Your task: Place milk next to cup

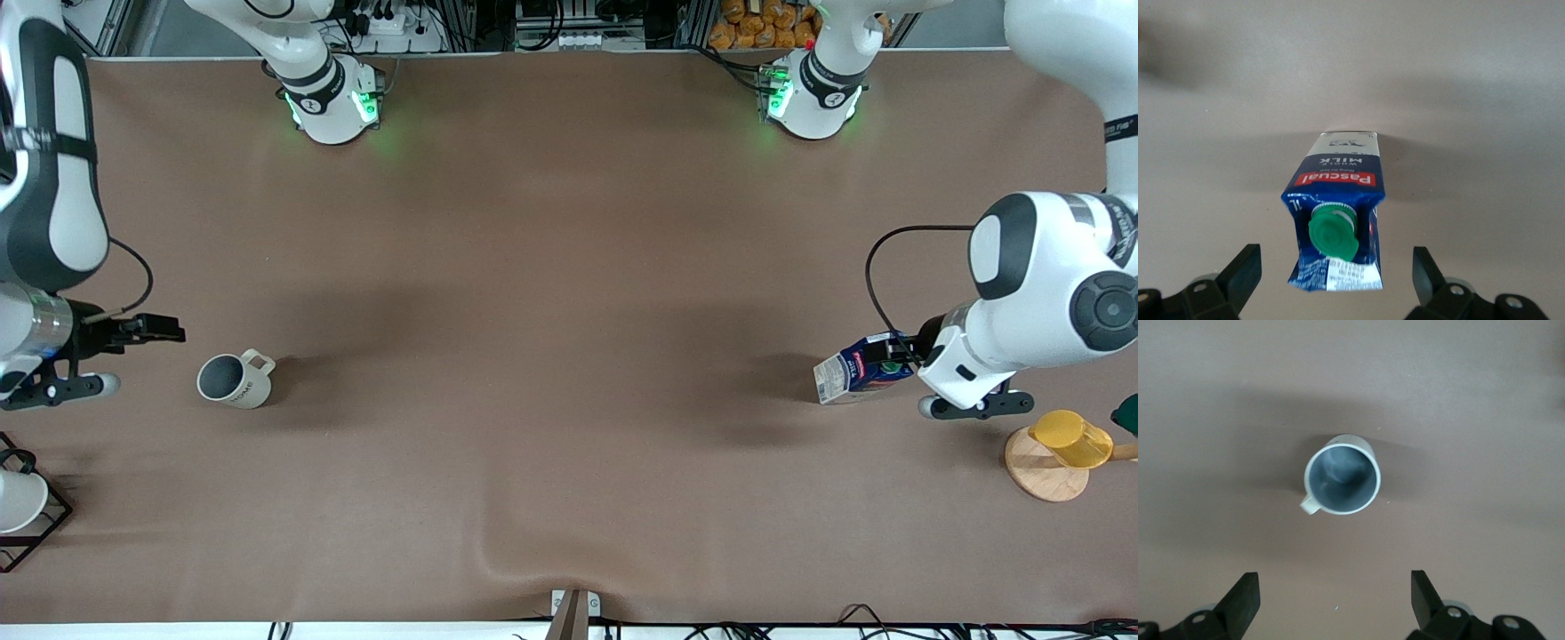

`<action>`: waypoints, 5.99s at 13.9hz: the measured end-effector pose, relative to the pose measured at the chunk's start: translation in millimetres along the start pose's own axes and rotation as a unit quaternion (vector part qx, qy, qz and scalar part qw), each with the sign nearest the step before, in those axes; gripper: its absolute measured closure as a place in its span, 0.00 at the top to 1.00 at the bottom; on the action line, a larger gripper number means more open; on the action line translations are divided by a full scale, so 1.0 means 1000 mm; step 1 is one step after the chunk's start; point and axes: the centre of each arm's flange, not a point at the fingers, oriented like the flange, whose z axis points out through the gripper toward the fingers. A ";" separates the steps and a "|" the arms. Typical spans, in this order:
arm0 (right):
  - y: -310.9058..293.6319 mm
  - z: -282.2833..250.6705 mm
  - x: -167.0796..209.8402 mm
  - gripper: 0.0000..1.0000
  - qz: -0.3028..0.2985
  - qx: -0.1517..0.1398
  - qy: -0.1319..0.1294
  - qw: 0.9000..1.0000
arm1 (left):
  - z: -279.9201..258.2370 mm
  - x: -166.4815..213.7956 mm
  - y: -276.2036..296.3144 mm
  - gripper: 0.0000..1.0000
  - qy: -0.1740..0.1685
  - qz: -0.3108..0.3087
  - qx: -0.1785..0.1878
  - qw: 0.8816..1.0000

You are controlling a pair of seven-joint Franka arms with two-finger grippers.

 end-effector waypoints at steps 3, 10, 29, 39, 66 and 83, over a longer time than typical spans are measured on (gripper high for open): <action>0.008 0.032 0.010 1.00 0.003 0.004 -0.014 1.000 | 0.015 0.003 0.000 1.00 -0.011 0.000 0.001 1.000; 0.033 0.091 0.023 0.75 -0.013 -0.008 0.016 1.000 | 0.033 0.009 -0.004 0.96 -0.016 -0.003 0.000 1.000; -0.003 0.124 0.038 0.04 0.048 0.036 -0.021 0.998 | 0.015 0.010 -0.003 0.38 0.004 -0.002 -0.002 1.000; -0.226 0.073 0.056 0.04 0.245 0.062 -0.054 0.966 | -0.022 -0.011 0.047 0.38 0.022 0.030 -0.012 0.999; -0.531 0.125 0.072 0.61 0.468 0.109 0.017 0.877 | -0.034 -0.028 0.108 0.38 0.032 0.045 -0.014 0.998; -0.149 -0.001 0.080 1.00 0.161 -0.013 -0.051 0.986 | -0.033 -0.069 0.205 0.38 0.026 0.077 -0.003 0.997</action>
